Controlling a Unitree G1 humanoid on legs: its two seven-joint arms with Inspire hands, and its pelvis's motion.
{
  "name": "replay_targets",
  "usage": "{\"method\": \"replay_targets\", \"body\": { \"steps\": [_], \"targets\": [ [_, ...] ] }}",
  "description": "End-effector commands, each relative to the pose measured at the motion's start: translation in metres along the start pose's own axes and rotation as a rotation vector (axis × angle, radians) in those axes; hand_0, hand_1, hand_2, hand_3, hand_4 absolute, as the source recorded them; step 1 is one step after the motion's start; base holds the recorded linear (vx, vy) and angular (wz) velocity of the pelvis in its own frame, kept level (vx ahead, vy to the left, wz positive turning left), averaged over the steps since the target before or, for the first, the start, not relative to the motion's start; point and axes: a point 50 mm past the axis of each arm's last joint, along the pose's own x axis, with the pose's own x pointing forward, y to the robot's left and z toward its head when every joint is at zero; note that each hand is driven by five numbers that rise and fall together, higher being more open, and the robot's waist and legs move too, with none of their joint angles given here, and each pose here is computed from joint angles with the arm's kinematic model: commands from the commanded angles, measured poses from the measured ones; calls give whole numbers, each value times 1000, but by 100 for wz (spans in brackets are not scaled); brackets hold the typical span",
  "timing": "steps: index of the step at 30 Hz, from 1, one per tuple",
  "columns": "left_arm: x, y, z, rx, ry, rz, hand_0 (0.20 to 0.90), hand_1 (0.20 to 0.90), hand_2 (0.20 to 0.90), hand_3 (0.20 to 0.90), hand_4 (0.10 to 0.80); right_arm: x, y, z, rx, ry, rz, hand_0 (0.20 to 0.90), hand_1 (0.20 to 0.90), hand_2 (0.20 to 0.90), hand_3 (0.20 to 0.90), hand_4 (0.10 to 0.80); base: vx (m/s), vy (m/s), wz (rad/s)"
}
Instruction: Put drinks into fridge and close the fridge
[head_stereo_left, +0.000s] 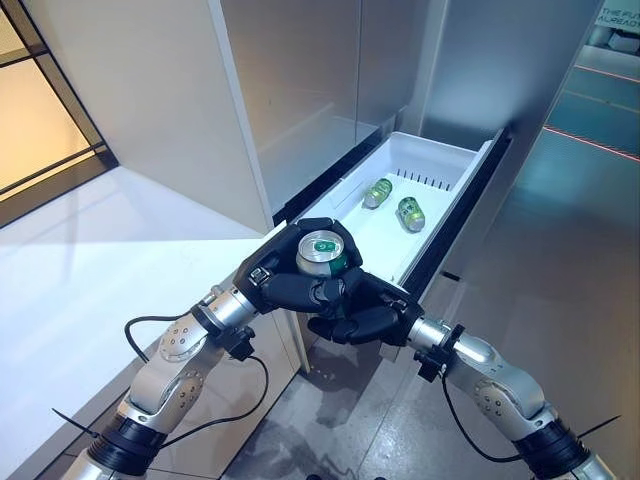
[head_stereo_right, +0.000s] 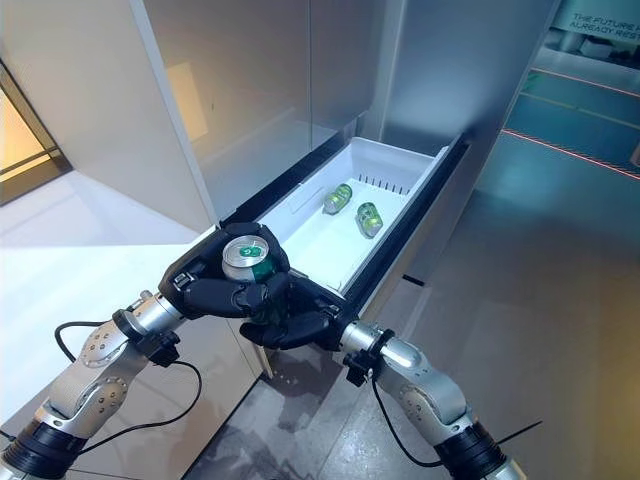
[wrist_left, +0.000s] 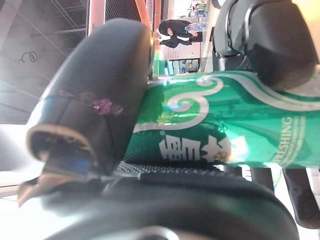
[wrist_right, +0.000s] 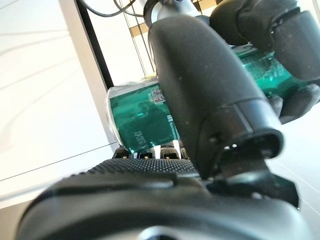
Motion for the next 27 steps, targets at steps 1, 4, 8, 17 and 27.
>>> {"method": "replay_targets", "body": {
  "steps": [1, 4, 8, 17, 27],
  "targets": [
    [52, -32, 74, -64, -416, -266, 300, 300, 300, 200, 100, 35, 72, 47, 25, -217, 447, 900, 900, 900, 900, 800, 0, 0, 0],
    [57, -39, 71, -137, -408, -305, 300, 300, 300, 200, 100, 40, 78, 47, 49, -211, 477, 900, 900, 900, 900, 800, 0, 0, 0],
    [61, -48, 65, -202, -404, -354, 300, 300, 300, 200, 100, 44, 87, 44, 122, -212, 504, 900, 900, 900, 900, 800, 0, 0, 0],
    [67, -60, 62, -237, -424, -374, 300, 300, 300, 200, 100, 50, 97, 39, 179, -219, 500, 900, 900, 900, 900, 800, 0, 0, 0],
    [71, -70, 59, -239, -422, -402, 300, 300, 300, 200, 100, 54, 104, 36, 232, -222, 485, 300, 300, 300, 200, 100, 0, 0, 0]
  ]
}}
